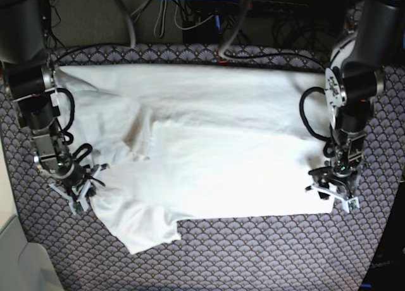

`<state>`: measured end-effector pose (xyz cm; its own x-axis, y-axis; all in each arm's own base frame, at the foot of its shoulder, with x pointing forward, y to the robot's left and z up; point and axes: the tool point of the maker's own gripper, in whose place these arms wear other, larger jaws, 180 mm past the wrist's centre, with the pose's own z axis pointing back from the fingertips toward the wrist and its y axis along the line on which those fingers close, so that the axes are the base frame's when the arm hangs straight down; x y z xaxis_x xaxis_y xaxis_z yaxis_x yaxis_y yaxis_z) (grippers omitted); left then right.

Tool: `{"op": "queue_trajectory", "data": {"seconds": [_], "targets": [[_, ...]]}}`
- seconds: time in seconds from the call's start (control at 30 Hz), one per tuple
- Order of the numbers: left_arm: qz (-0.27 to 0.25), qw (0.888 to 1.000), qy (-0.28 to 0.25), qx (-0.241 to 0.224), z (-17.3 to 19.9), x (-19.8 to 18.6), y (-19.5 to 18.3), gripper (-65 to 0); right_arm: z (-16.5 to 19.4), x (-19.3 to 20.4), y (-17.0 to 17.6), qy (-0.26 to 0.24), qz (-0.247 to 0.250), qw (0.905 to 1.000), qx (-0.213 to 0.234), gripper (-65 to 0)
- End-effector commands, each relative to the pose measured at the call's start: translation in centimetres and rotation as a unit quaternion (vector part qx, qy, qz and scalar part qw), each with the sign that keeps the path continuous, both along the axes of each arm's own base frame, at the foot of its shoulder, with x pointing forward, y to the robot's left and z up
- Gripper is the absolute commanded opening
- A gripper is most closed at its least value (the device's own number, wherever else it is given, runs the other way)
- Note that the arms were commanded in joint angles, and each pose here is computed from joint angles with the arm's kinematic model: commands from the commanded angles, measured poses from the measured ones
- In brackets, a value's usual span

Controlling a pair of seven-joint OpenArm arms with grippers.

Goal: Fold the T-shirt properly
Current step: 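Pinch the shirt's side edges with both grippers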

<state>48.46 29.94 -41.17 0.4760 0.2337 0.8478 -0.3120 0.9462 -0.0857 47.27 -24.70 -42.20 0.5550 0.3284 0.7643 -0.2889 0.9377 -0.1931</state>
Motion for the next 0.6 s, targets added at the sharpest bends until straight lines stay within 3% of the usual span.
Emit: {"op": "queue_trajectory", "data": {"seconds": [0.0,0.47,0.57], "targets": [[0.004,0.999,-0.040,0.009,2.9,1.8,0.8,-34.7,1.5,1.0,-0.9,-0.011,-0.003,0.9999,-0.010,-65.0],[0.006,1.000,0.005,-0.003,-0.7,-0.6,0.4,-35.3,1.5,1.0,-0.8,-0.011,-0.002,0.9999,-0.010,-65.0],[0.004,1.000,0.008,-0.005,-0.9,-0.7,0.3,-41.4,1.6,1.1,-0.8,-0.012,-0.002,0.9999,-0.010,-65.0]]}}
